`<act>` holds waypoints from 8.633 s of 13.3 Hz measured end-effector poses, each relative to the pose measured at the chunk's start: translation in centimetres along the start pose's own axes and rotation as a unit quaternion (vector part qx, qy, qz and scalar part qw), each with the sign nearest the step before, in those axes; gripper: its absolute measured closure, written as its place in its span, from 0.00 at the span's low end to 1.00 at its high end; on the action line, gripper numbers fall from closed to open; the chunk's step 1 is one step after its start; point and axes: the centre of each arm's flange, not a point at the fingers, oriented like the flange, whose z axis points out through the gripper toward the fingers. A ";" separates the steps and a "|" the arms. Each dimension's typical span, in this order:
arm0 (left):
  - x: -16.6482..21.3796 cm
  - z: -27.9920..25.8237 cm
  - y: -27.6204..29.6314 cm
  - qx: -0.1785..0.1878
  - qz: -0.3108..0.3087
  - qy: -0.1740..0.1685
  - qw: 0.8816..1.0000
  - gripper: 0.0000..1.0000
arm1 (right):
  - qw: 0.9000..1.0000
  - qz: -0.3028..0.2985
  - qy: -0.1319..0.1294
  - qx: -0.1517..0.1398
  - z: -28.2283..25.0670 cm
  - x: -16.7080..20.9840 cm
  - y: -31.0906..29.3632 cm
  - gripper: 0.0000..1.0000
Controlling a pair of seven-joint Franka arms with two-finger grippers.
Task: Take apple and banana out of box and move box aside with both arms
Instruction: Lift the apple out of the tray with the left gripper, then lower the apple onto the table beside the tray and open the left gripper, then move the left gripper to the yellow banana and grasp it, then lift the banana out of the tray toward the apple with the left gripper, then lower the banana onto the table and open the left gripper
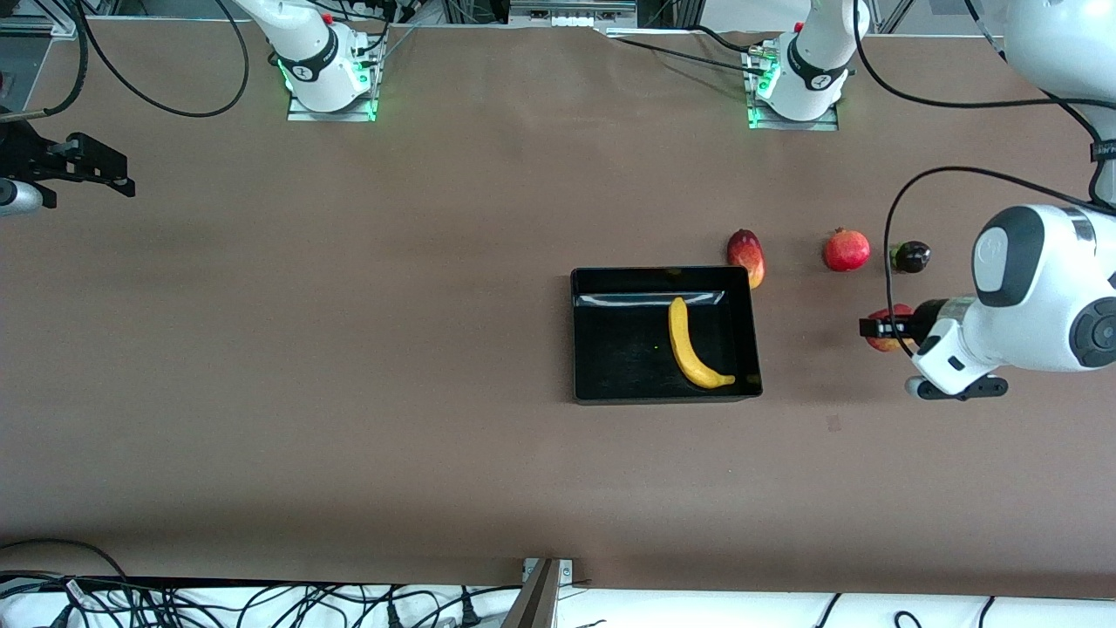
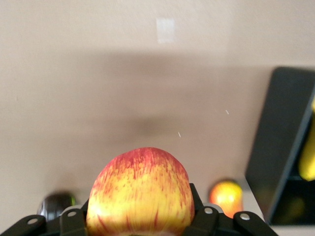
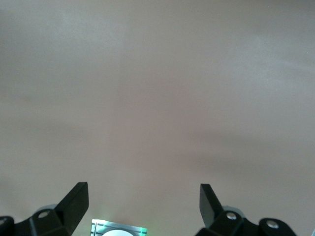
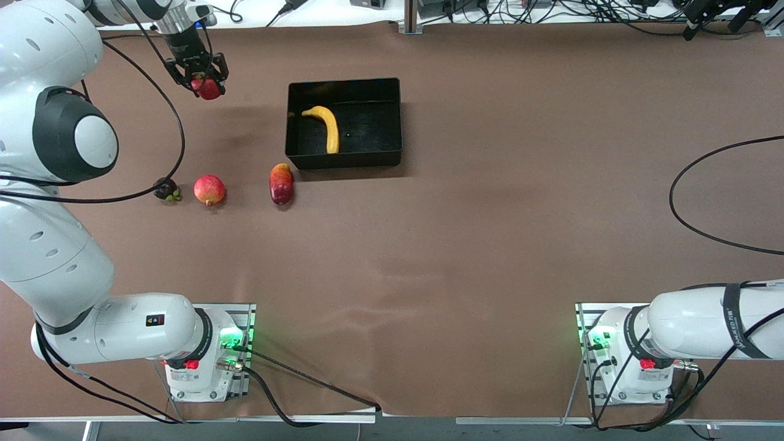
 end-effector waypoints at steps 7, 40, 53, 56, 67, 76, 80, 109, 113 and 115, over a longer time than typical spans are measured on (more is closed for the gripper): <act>4.2 9.0 1.8 0.000 0.003 0.054 0.999 0.33 | 1.000 0.000 0.000 0.000 0.0 0.0 0.0 0.00; -2.3 8.3 25.6 -0.025 -0.139 0.072 0.987 0.00 | 1.000 0.000 -0.001 0.000 0.0 0.0 0.0 0.00; -0.9 14.2 27.2 -0.032 -0.171 0.089 0.981 0.00 | 1.000 0.000 -0.001 0.000 0.0 0.0 0.0 0.00; -0.8 15.4 27.2 -0.030 -0.173 0.089 0.980 0.00 | 1.000 0.000 -0.001 0.000 0.0 0.0 0.0 0.00; -0.9 15.8 27.7 -0.016 -0.190 0.101 0.976 0.63 | 1.000 -0.005 -0.001 0.000 0.0 0.1 -0.5 0.00; -2.4 12.5 28.2 0.012 -0.188 0.071 0.980 0.64 | 1.000 -0.009 0.000 -0.001 0.0 0.2 -1.0 0.00; -4.2 6.7 29.2 0.026 -0.184 0.053 0.981 0.64 | 1.000 -0.009 -0.001 -0.001 0.0 0.2 -1.0 0.00; 6.6 10.6 -8.1 0.072 -0.003 0.069 0.995 0.64 | 1.000 -0.010 0.000 -0.001 0.0 0.2 -1.1 0.00; 7.2 12.5 -9.1 0.075 -0.004 0.077 0.994 0.64 | 1.000 -0.010 0.000 -0.001 0.0 0.2 -1.1 0.00; 7.2 12.6 -9.0 0.075 -0.003 0.077 0.994 0.64 | 1.000 -0.010 0.000 -0.001 0.0 0.2 -1.1 0.00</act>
